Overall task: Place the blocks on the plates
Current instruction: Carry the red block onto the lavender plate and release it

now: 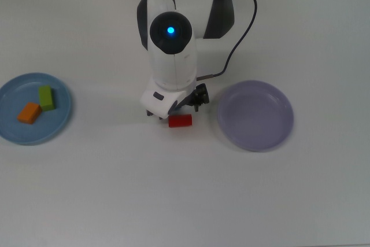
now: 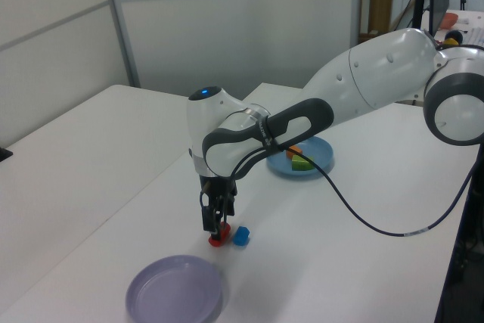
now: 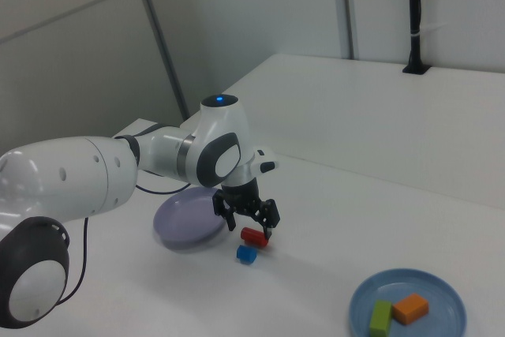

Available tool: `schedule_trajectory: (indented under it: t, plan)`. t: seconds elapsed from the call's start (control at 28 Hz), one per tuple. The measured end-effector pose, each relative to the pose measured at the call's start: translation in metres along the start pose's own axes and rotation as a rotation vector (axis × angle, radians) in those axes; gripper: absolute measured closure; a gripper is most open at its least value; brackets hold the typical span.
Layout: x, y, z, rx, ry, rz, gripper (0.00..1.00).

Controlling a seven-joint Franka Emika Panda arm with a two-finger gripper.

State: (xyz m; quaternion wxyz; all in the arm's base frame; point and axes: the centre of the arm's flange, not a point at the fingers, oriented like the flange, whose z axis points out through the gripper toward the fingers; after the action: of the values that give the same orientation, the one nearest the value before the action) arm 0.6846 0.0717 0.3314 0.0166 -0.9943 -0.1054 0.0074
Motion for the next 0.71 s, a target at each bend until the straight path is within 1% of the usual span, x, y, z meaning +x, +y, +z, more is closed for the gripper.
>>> schedule_trajectory:
  t: [0.25, 0.5, 0.54, 0.57, 0.61, 0.71]
  plan:
    - [0.0, -0.001, 0.01, -0.004, -0.014, 0.015, 0.0]
    - [0.003, 0.0, 0.014, -0.006, 0.002, 0.068, 0.01]
    - [0.003, 0.0, 0.015, -0.005, 0.006, 0.071, 0.03]
    - [0.004, 0.0, 0.016, -0.005, 0.011, 0.077, 0.08]
    - [0.004, 0.001, 0.017, -0.005, 0.013, 0.081, 0.1]
    - [0.005, 0.001, 0.018, -0.005, 0.013, 0.086, 0.22]
